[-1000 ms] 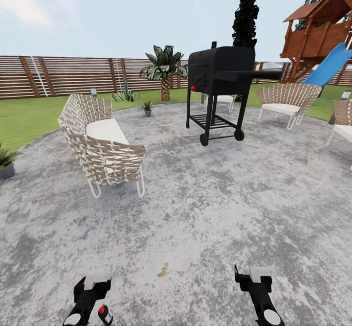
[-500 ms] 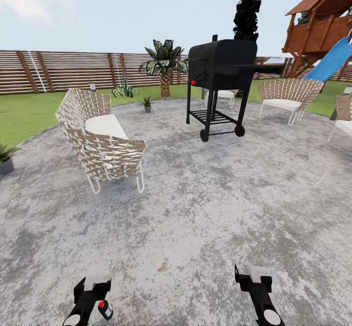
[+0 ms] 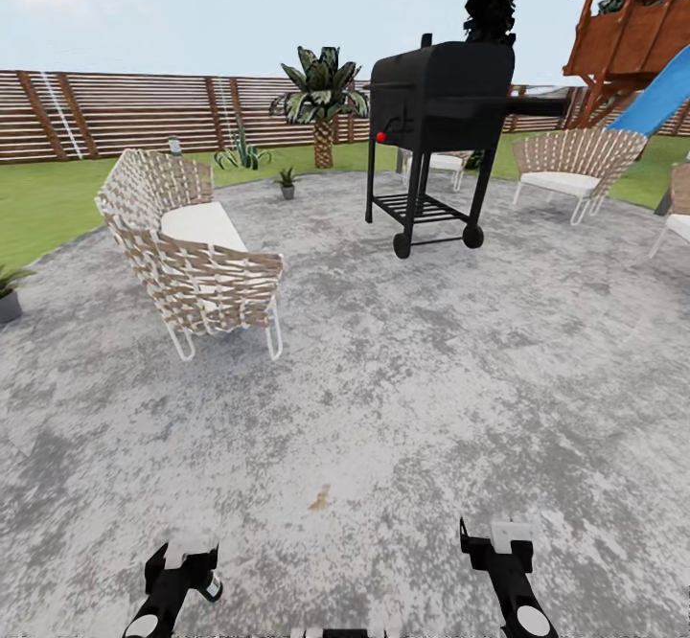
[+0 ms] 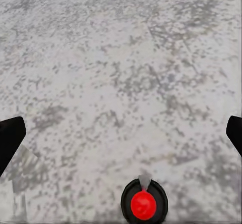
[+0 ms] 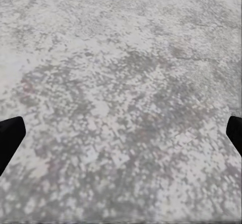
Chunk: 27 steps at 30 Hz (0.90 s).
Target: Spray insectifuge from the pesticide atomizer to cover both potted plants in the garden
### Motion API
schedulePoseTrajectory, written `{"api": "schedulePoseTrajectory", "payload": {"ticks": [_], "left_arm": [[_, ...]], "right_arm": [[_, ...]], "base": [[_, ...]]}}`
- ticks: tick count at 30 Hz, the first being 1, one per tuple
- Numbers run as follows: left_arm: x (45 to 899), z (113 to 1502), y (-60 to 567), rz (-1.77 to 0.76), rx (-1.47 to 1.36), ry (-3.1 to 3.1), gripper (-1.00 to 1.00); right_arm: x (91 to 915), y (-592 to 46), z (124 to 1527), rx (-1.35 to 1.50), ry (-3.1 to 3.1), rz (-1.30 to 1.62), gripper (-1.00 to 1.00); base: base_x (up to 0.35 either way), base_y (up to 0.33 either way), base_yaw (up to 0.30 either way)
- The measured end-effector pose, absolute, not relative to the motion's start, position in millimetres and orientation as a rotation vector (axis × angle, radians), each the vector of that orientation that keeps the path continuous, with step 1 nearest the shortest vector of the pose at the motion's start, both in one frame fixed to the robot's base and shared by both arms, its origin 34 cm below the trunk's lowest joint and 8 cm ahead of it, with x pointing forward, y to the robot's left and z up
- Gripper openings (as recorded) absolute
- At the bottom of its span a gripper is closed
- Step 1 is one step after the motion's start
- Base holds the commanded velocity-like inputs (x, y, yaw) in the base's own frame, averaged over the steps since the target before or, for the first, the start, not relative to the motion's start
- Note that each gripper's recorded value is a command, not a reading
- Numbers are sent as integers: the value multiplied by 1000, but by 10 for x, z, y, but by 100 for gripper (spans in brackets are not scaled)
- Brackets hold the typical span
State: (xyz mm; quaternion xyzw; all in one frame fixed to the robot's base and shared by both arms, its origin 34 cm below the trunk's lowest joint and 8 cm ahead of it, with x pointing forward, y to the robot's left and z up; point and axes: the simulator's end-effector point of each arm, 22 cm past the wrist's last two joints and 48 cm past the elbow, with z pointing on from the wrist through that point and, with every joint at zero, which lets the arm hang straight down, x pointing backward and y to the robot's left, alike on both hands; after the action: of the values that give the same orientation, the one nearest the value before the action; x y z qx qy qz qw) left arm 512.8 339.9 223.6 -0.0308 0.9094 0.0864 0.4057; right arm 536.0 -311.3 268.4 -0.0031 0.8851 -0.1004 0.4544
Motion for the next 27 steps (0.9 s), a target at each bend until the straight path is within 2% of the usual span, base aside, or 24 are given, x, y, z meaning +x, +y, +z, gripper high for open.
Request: {"api": "schedulePoseTrajectory", "payload": {"ticks": [27], "left_arm": [[4671,1618,3405,231,-65,2437,100]], "right_arm": [[4968,-3109,2029,-30,2326,-252,100]], "base": [[0,0,0]]}}
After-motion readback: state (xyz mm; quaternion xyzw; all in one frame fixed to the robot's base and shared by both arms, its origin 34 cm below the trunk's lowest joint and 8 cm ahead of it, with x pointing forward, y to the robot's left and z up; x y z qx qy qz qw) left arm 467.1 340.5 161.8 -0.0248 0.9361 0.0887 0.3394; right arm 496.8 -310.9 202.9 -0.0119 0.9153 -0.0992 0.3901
